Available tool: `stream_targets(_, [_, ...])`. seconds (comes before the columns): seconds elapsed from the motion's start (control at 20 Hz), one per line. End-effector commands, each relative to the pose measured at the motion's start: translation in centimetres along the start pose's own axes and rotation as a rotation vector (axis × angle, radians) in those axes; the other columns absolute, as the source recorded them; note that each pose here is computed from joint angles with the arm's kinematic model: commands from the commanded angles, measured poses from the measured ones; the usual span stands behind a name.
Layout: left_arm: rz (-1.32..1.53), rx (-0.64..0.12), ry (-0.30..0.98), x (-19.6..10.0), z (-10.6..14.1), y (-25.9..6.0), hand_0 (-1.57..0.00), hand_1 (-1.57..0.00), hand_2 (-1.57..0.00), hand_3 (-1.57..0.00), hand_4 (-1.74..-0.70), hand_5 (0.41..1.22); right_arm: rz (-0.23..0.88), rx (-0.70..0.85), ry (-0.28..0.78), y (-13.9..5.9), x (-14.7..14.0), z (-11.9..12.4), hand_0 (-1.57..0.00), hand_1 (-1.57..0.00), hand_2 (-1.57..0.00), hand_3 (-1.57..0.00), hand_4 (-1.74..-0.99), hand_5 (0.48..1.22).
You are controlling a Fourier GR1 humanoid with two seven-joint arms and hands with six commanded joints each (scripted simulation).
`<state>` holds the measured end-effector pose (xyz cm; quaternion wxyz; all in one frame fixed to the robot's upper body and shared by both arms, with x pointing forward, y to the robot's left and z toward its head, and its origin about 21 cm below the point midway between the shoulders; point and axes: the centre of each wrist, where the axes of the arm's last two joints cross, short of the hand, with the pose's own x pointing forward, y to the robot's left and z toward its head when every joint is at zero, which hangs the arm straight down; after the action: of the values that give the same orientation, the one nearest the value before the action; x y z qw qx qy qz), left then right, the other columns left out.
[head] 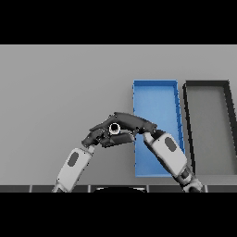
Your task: Pick up the blue pipe and place it into the blue bin.
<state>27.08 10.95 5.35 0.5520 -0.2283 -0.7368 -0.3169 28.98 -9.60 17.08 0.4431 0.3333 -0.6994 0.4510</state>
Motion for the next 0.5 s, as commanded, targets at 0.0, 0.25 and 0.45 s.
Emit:
stream_targets(0.0, [-0.032,-0.001,0.000,-0.23,-0.08,0.17,-1.46,-1.34,-1.29,-1.17,-1.60,1.221,0.016,-0.016,0.015,-0.22,0.14,0.19,-1.56,-1.56,-1.56,-1.54,-1.733,1.196])
stream_targets(0.25, [-0.077,-0.110,0.025,0.02,0.43,0.75,-0.48,-0.44,-0.42,-0.38,-1.14,1.132,0.001,-0.036,0.036,0.32,0.69,0.40,-1.57,-1.57,-1.57,-1.56,-1.738,1.213])
stream_targets(0.45, [-0.052,-0.079,0.108,-0.41,0.30,0.48,-0.20,-0.18,-0.17,-0.16,-1.00,0.770,0.021,-0.038,0.029,0.63,0.48,0.26,-1.57,-1.57,-1.57,-1.57,-1.740,1.218])
